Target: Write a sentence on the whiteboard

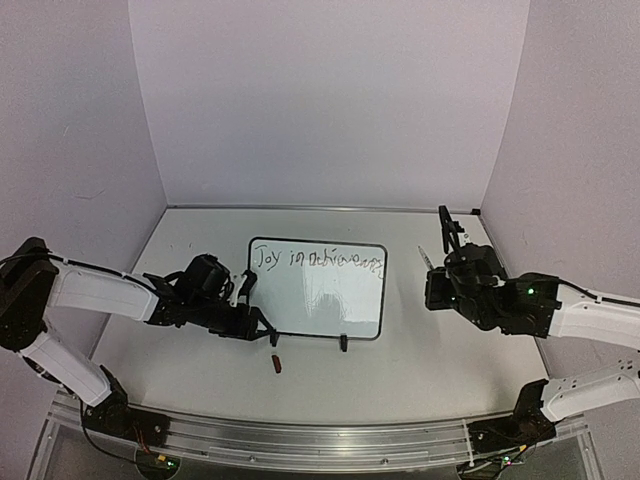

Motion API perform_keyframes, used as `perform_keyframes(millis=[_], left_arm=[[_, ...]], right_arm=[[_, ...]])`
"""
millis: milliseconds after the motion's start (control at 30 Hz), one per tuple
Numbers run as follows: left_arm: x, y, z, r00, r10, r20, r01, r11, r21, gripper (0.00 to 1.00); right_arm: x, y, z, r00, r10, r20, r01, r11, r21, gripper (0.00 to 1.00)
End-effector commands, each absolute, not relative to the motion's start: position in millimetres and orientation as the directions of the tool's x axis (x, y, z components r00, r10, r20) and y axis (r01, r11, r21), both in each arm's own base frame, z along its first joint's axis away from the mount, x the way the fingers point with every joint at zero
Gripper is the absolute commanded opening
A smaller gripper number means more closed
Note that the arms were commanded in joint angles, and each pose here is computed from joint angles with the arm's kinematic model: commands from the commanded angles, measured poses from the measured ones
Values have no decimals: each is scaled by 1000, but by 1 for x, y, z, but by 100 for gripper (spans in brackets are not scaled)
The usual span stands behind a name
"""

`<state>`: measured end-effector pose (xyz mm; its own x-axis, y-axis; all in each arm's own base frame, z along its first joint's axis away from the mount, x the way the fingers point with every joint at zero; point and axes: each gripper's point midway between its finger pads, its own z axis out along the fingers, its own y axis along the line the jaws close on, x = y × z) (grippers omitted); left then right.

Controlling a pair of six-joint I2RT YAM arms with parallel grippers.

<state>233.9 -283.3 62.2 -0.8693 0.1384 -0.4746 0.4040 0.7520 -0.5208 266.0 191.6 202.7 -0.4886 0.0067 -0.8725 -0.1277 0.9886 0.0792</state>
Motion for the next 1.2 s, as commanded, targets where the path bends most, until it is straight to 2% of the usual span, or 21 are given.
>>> perform_keyframes(millis=[0, 267, 467, 600, 800, 967, 1167], left_arm=[[239, -301, 75, -830, 159, -534, 465, 726, -507, 62], [237, -300, 82, -810, 146, -568, 463, 754, -465, 62], [248, -273, 90, -809, 88, -581, 414, 787, -457, 75], [254, -266, 88, -819, 75, -570, 401, 784, -473, 78], [252, -279, 89, -823, 105, -558, 415, 782, -465, 71], [244, -286, 83, -861, 44, -508, 355, 767, -535, 64], [234, -293, 82, -869, 22, -495, 336, 761, -556, 62]], right_arm=[[268, 193, 202, -486, 29, -874, -119, 988, 100, 0], [266, 190, 202, -480, 32, -876, -119, 988, 101, 0], [265, 187, 200, -480, 39, -876, -113, 988, 105, 0], [264, 186, 200, -479, 41, -877, -113, 988, 108, 0], [263, 185, 200, -478, 50, -877, -109, 987, 115, 0], [264, 186, 200, -480, 50, -876, -107, 988, 115, 0], [264, 185, 200, -478, 47, -877, -107, 988, 111, 0]])
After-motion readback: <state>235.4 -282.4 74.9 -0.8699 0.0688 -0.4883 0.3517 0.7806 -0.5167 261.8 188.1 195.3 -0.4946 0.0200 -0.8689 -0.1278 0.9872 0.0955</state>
